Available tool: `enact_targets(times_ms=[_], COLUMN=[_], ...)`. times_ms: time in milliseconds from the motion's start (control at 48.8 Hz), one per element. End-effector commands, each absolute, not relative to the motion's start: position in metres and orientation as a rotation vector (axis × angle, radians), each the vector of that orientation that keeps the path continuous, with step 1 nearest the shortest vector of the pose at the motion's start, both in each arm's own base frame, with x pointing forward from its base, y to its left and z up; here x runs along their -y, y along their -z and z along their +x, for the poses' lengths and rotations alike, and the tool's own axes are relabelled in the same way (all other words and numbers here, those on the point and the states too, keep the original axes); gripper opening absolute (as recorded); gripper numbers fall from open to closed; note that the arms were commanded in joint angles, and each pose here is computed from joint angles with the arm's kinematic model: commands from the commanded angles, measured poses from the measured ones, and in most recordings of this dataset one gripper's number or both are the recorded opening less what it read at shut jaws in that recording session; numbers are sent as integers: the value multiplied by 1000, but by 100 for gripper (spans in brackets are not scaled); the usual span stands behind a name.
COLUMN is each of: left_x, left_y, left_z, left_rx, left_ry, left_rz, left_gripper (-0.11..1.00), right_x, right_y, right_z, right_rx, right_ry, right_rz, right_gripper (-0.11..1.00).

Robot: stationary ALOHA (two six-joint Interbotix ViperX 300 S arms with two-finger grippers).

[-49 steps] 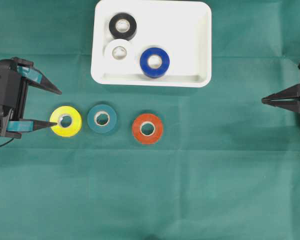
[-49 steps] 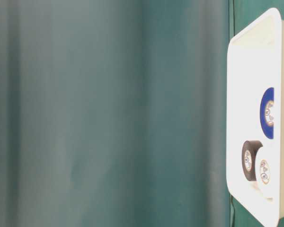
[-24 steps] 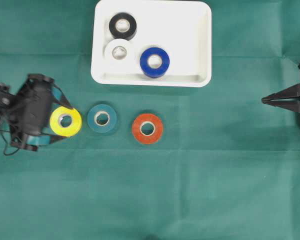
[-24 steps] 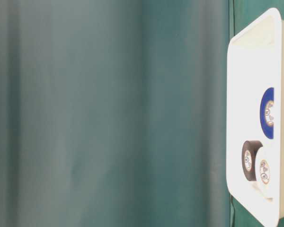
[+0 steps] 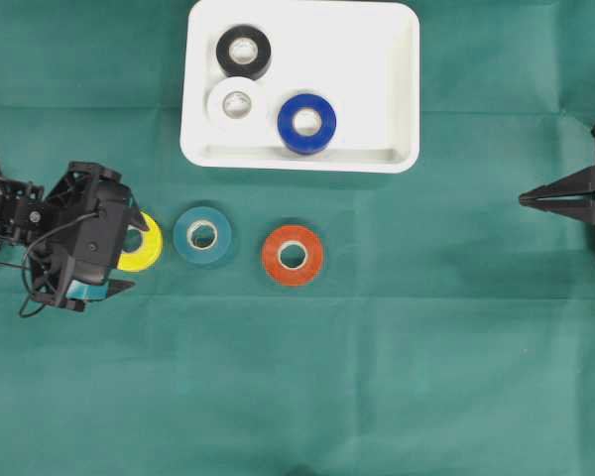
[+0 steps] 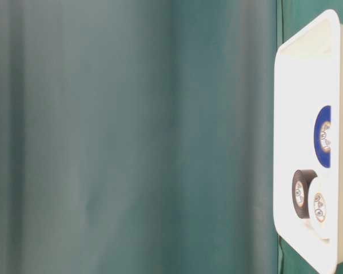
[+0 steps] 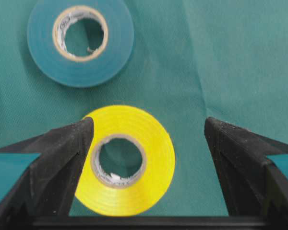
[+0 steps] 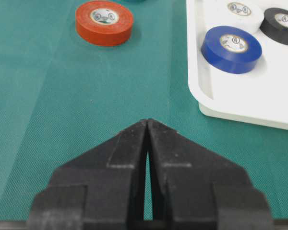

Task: Put the tape into the white case with the left arm.
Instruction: 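Move the open left gripper over the yellow tape roll, then lower the left gripper into the yellow roll's core and grip it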

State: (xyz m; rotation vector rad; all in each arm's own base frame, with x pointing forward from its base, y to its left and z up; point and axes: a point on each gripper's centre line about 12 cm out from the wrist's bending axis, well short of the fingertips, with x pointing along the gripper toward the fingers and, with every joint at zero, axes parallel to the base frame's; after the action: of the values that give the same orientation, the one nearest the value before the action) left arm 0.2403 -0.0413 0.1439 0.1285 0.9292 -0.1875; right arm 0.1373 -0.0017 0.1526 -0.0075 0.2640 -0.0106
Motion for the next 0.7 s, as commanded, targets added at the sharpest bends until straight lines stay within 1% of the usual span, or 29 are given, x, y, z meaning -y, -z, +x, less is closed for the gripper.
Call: enact_targets(times_ms=[0,308,677], left_x=[42,42,43], left_y=[-149,-140,-111], left_z=[240,241,244], left_rx=[-916,-959,-1077], left_ry=[187,177,174], left_rz=[122,107,113], left_gripper=[92,92,92], right_x=[2,2,2], right_y=[-157,-157,-157], right_z=[139,139,139], right_rx=[-252,-252,-252], right_ry=[12,12,12], right_rz=[-7,-7,-7], right_gripper=[-10,-10,-10])
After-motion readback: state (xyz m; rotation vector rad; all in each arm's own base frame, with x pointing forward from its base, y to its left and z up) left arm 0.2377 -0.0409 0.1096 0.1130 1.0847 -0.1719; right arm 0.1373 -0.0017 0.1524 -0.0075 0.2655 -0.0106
